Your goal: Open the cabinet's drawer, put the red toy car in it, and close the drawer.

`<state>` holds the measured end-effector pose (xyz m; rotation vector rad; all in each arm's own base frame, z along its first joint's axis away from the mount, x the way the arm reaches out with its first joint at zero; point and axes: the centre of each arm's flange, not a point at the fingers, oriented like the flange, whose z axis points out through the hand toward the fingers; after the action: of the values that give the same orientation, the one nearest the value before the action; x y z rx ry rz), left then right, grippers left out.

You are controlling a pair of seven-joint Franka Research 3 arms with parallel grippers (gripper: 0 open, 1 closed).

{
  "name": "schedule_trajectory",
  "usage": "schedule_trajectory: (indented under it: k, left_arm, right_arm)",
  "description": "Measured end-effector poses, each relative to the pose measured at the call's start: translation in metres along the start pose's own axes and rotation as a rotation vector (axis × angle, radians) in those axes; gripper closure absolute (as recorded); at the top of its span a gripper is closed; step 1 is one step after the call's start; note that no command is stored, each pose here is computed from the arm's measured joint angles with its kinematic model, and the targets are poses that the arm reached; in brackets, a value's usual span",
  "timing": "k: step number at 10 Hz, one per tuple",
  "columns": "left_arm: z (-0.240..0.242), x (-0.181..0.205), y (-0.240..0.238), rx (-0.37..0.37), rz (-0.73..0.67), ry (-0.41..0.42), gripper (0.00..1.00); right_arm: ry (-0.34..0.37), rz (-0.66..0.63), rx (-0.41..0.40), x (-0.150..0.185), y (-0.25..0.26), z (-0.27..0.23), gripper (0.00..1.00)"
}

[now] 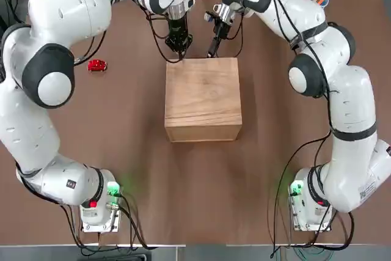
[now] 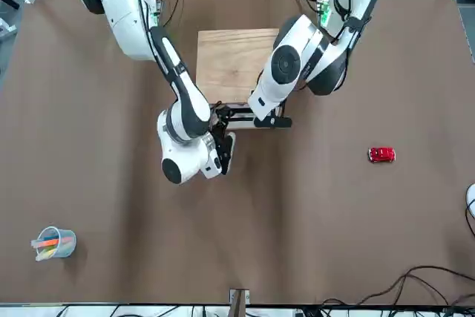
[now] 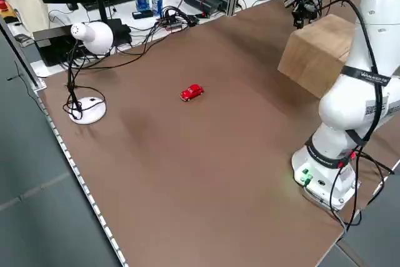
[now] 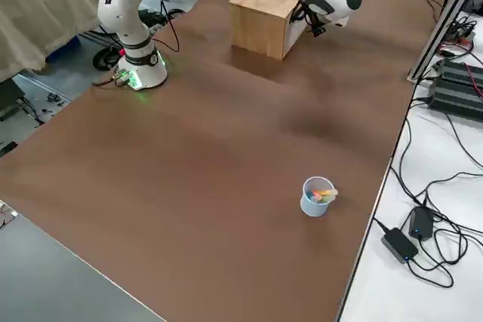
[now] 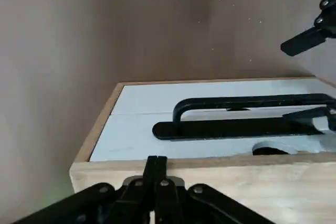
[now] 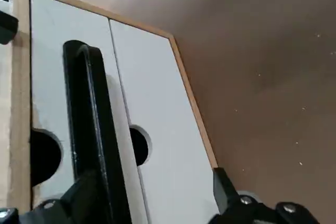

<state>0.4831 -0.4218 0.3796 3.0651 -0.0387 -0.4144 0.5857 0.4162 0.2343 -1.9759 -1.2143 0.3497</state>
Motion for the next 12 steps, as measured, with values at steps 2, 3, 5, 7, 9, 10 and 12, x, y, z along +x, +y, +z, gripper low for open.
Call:
schedule_trajectory:
  k: [2, 3, 5, 7, 9, 10, 12]
  left_arm:
    - [0.0001, -0.0002, -0.0001, 0.001, 0.000, -0.002, 0.97]
    - [0.0000, -0.0003, -0.0001, 0.002, 0.000, -0.002, 0.97]
    - [0.0000, -0.0004, -0.0003, 0.003, 0.000, -0.004, 0.97]
    - [0.0000, -0.0005, -0.0004, 0.004, 0.000, -0.004, 0.97]
    - [0.0000, -0.0005, -0.0005, 0.004, 0.000, -0.005, 0.97]
    - [0.0000, -0.0005, -0.0005, 0.005, 0.000, -0.006, 0.97]
    - [0.0000, -0.0006, -0.0005, 0.005, 0.000, -0.006, 0.97]
  right_arm:
    - [0.004, 0.011, 0.021, -0.0023, 0.0033, 0.0024, 0.13]
    - [0.013, 0.018, 0.042, -0.0034, 0.0042, 0.0020, 0.14]
    - [0.033, 0.027, 0.077, -0.0041, 0.0052, 0.0012, 0.15]
    - [0.065, 0.028, 0.114, 0.0005, 0.0001, -0.0012, 0.15]
    - [0.089, 0.028, 0.145, 0.0028, -0.0033, -0.0059, 0.15]
    - [0.091, 0.028, 0.150, 0.0027, -0.0035, -0.0070, 0.16]
    - [0.088, 0.029, 0.159, 0.0014, -0.0035, -0.0076, 0.17]
